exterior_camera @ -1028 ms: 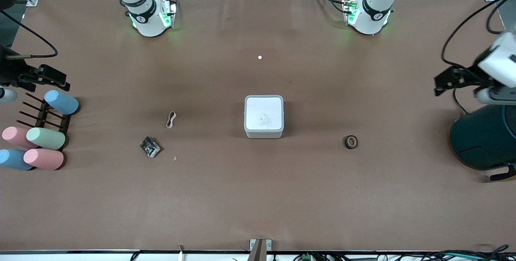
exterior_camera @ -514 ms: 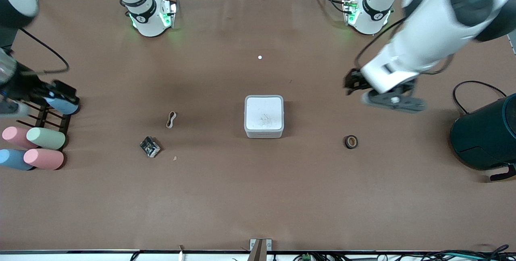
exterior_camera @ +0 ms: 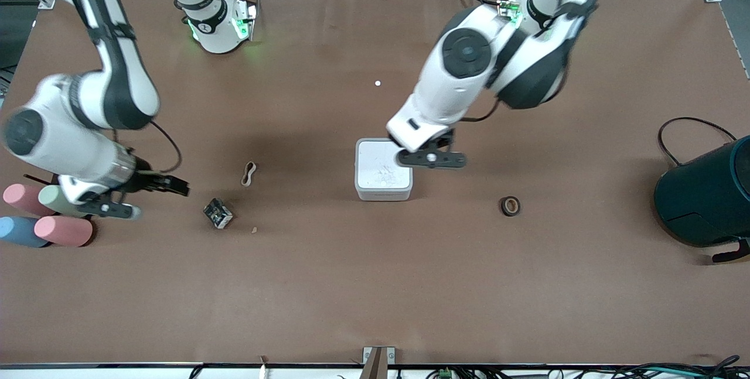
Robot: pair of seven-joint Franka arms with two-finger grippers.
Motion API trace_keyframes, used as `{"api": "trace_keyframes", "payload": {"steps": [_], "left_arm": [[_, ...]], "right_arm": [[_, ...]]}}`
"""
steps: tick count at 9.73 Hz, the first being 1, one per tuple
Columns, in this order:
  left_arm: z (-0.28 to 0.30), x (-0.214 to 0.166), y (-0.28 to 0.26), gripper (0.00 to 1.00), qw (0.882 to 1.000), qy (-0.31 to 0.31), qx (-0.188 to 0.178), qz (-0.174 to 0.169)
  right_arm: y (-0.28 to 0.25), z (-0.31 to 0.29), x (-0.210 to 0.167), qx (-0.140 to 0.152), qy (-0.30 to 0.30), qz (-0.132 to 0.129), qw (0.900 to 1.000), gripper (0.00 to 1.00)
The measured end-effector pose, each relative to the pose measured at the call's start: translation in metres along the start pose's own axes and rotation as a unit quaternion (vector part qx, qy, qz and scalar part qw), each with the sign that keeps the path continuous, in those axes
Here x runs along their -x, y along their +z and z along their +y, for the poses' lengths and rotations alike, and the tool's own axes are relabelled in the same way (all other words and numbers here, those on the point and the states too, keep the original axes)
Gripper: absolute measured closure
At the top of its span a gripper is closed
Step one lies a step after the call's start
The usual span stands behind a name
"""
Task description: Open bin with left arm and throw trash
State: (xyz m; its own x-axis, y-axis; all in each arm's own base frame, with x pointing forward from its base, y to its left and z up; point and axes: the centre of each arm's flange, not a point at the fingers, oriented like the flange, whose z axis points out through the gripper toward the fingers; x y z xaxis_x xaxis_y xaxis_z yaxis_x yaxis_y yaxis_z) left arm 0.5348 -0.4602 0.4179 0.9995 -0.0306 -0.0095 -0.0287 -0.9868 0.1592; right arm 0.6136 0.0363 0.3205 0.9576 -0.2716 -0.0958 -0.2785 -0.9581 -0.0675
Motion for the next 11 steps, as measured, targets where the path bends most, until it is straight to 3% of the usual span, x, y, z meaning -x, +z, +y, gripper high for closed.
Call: {"api": "trace_keyframes", "payload": {"steps": [1, 4, 7, 11], "left_arm": [[0.007, -0.003, 0.026, 0.99, 1.000, 0.004, 0.003, 0.010], [0.003, -0.017, 0.083, 0.99, 1.000, 0.004, 0.004, 0.020], [0.011, -0.011, 0.128, 0.99, 1.000, -0.011, 0.001, 0.015], [0.003, -0.013, 0.107, 0.99, 1.000, -0.024, -0.014, 0.006]], "right_arm": [[0.025, -0.007, -0.001, -0.006, 0.041, -0.009, 0.999, 0.00], [0.089, -0.010, 0.001, -0.012, 0.143, 0.000, 0.990, 0.00], [0.130, -0.012, 0.005, -0.011, 0.154, 0.015, 0.988, 0.00], [0.143, -0.009, -0.002, -0.020, 0.161, 0.045, 0.986, 0.00]]}}
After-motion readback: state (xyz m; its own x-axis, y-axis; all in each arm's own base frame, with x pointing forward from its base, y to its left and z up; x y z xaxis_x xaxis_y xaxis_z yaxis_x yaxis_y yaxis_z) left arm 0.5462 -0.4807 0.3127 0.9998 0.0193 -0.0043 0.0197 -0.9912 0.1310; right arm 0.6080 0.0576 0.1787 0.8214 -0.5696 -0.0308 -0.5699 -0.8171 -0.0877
